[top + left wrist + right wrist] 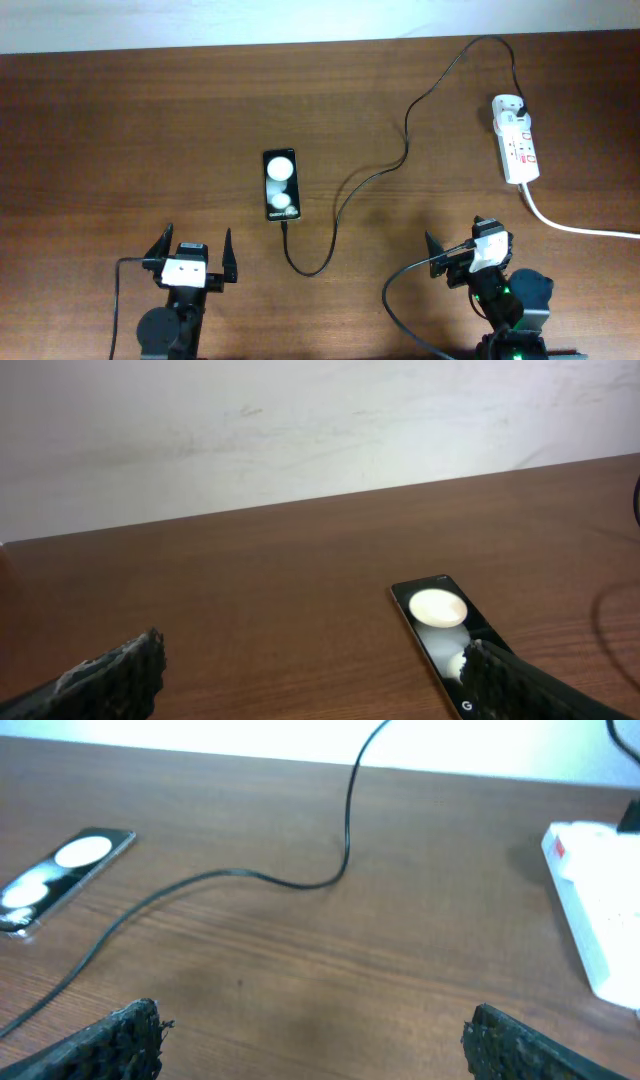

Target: Plug charger to phone and switch on socket

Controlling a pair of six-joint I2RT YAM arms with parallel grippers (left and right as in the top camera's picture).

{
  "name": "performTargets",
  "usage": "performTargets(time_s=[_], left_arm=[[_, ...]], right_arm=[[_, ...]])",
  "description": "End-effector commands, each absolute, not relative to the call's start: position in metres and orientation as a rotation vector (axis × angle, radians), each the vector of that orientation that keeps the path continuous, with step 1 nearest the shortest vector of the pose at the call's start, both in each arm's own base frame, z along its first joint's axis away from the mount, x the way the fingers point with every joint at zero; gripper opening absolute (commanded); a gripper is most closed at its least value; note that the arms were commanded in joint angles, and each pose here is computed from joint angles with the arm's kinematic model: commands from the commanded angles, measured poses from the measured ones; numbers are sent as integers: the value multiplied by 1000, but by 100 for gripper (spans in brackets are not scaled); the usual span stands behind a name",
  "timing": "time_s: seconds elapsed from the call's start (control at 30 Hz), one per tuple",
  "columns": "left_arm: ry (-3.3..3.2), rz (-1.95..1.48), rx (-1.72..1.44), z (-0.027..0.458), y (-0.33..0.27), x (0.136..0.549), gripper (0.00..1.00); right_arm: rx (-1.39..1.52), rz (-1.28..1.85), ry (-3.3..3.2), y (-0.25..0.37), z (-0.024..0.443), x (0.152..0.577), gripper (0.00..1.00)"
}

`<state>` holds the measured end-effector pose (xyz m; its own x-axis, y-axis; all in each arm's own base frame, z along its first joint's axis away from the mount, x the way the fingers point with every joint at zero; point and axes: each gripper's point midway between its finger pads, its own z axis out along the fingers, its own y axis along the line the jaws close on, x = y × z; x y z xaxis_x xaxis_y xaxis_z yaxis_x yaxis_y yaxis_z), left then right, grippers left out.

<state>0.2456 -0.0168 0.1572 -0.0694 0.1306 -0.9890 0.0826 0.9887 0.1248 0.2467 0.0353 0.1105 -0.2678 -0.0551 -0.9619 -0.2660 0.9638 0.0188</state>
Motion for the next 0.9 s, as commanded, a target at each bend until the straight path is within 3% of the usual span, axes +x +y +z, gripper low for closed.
performTargets(time_s=[0.0, 0.3, 0.87], left_arm=[[1645, 54, 148, 156, -13, 246, 99], [1645, 54, 148, 156, -13, 246, 99], [1645, 54, 148, 156, -13, 246, 99]], right_arm=[[-264, 191, 1767, 39, 124, 245, 99], [-295, 158, 1599, 46, 162, 240, 99], [-192, 50, 1621, 23, 160, 244, 99]])
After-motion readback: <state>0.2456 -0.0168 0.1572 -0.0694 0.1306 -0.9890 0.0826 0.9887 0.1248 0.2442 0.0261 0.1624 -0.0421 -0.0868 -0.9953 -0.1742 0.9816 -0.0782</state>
